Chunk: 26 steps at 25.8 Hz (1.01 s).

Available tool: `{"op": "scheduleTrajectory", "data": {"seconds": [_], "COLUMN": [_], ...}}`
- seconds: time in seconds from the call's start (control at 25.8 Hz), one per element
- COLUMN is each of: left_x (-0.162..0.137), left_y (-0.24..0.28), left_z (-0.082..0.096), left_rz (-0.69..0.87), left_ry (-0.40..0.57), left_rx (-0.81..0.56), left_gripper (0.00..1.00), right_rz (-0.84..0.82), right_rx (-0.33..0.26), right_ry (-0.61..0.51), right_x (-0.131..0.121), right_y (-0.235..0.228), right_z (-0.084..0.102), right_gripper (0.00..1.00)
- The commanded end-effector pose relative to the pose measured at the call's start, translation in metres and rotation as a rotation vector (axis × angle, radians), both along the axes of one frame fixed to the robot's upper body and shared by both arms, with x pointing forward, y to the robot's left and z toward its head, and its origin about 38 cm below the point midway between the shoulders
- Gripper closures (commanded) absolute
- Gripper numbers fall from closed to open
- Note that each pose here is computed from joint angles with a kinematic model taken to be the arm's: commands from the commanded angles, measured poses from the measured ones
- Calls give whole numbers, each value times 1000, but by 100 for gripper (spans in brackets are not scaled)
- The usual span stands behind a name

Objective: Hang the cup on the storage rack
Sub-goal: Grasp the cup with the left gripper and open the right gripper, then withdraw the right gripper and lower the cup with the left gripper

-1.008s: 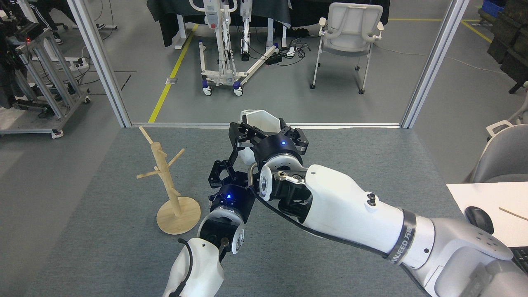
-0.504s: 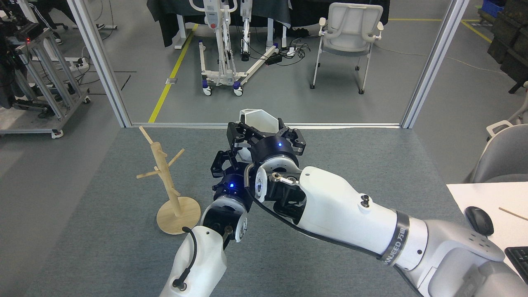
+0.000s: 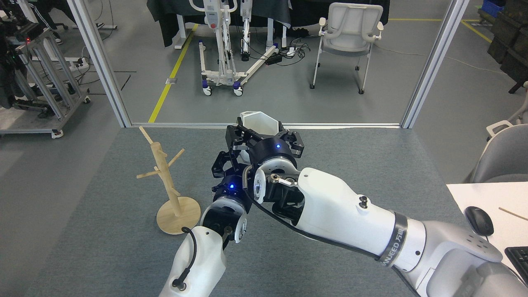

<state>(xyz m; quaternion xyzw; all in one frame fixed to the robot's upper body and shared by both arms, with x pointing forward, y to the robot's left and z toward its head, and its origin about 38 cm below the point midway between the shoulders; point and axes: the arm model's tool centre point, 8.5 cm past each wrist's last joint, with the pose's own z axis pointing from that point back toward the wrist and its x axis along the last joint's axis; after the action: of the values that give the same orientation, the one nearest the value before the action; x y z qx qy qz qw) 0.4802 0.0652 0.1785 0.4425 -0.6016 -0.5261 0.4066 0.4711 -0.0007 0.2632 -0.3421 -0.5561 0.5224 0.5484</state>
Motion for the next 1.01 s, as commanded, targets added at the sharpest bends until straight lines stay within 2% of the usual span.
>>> {"op": "scheduleTrajectory", "data": {"seconds": [0.0, 0.23, 0.27, 0.39, 0.47, 0.58, 0.78, 0.81, 0.85, 0.97], "left_x": [-1, -5, -6, -11, -13, -13, -16, -19, -22, -35], "left_y": [0, -1, -1, -2, -2, -2, -5, -6, -6, -1], "left_z": [-4, -5, -7, 0, 0, -3, 0, 3, 7, 13], "left_rz": [-5, -11, -12, -24, -27, -27, -66, -78, -81, -70], "left_ry": [5, -13, -12, -60, -72, -67, -102, -118, -136, -183], "left_rx": [5, -2, -4, -24, -30, -29, -16, -17, -21, 26], "left_gripper": [54, 56, 56, 56, 56, 57, 60, 60, 61, 61], "right_rz": [-3, 1, 5, 21, 6, -25, 15, 8, -11, -41], "right_rx": [6, 13, 16, 21, 23, 67, 109, 113, 106, 19], "right_ry": [-1, -4, -7, -48, -118, -277, -401, -394, -373, -371], "right_x": [-1, -2, -3, -8, -6, 4, 27, 35, 45, 66], "right_y": [-1, 0, 0, 2, -3, -21, -69, -84, -103, -145], "right_z": [1, 2, 4, 14, 26, 59, 87, 80, 64, 20], "right_gripper": [1, 1, 1, 1, 1, 1, 1, 1, 1, 1]}}
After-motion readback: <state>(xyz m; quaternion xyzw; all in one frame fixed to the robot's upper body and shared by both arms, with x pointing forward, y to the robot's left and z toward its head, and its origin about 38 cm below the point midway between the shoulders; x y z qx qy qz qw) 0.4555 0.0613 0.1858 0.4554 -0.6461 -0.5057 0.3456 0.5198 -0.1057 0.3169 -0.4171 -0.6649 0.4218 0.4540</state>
